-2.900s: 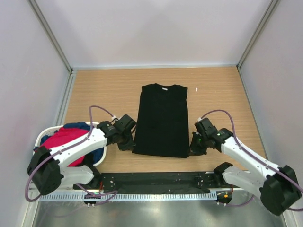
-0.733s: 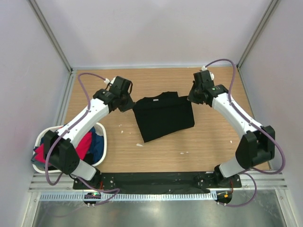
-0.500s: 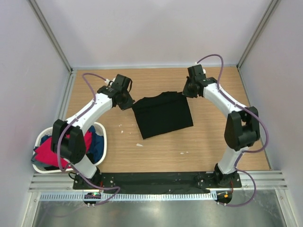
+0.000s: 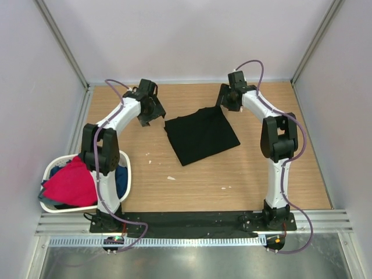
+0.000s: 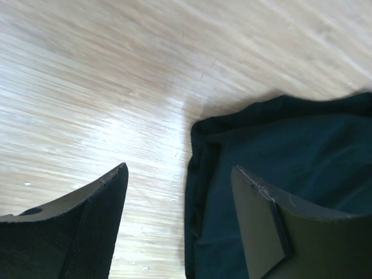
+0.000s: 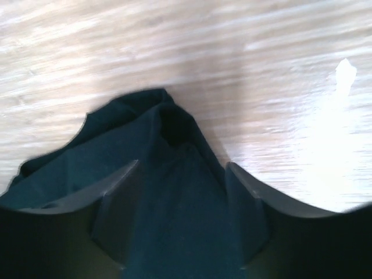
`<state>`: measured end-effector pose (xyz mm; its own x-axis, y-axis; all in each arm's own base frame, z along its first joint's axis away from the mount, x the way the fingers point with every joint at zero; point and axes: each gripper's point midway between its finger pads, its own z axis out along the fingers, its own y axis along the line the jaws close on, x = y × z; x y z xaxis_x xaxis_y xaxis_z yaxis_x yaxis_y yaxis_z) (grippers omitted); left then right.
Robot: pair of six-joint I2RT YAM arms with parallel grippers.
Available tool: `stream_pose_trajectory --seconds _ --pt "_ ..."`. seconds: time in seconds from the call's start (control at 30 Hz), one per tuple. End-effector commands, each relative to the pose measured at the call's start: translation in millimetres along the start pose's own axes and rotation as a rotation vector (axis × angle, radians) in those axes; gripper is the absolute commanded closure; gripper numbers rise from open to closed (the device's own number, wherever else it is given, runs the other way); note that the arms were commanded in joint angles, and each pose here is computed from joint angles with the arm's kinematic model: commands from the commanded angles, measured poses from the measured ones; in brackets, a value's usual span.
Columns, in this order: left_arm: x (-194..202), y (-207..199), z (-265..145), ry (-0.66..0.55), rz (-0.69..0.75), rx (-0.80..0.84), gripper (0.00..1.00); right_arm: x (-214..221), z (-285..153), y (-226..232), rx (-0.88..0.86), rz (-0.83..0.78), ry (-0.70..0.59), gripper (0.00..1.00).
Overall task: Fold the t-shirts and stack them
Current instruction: Fold the tshirt
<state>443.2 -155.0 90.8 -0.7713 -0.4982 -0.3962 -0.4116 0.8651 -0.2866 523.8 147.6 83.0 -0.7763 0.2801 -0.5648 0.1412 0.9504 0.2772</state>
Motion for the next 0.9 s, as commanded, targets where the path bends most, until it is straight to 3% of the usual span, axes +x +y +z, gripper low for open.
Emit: stream_pose_trajectory --seconds 0.0,0.1,0.2,0.23,0.3,0.33,0.37,0.4,0.47,0.87 --pt "-33.5 -11.1 -46.5 -0.09 0.072 0.032 0.27 -61.5 -49.9 32.1 -0.117 -0.071 -0.163 0.3" --pt "-31.7 -24.0 -81.2 -0.113 0.078 0.135 0.26 -73.9 -75.5 38.2 -0.144 -0.123 -0.206 0.27" --pt "-12.8 -38.7 -99.7 -0.118 0.063 0.233 0.29 -65.3 -94.6 55.7 -0.25 -0.129 -0.178 0.34" --pt "-11.7 -50.4 -103.8 -0.129 0.033 0.284 0.31 -59.2 -98.9 63.3 -0.284 -0.133 -0.164 0.44" --pt "1.8 -60.3 -105.5 -0.122 0.02 0.32 0.52 -38.2 -89.6 66.2 -0.307 -0.138 -0.116 0.55" --pt "10.5 -59.6 -97.6 -0.104 0.008 0.315 0.61 -34.5 -86.3 68.9 -0.314 -0.145 -0.118 0.69" --pt "15.0 -72.5 -96.8 -0.079 -0.012 0.372 0.7 -20.7 -75.3 69.3 -0.314 -0.157 -0.086 0.74" --pt "22.6 -76.8 -86.4 -0.056 -0.018 0.369 0.89 -15.9 -70.1 70.3 -0.321 -0.165 -0.076 0.82" --pt "26.6 -82.2 -72.9 -0.044 -0.041 0.363 1.0 -8.1 -50.8 68.0 -0.307 -0.166 -0.058 0.85" --pt "48.7 -41.9 43.4 0.005 -0.08 0.095 1.0 -9.7 26.1 31.8 -0.137 -0.199 -0.054 0.81"
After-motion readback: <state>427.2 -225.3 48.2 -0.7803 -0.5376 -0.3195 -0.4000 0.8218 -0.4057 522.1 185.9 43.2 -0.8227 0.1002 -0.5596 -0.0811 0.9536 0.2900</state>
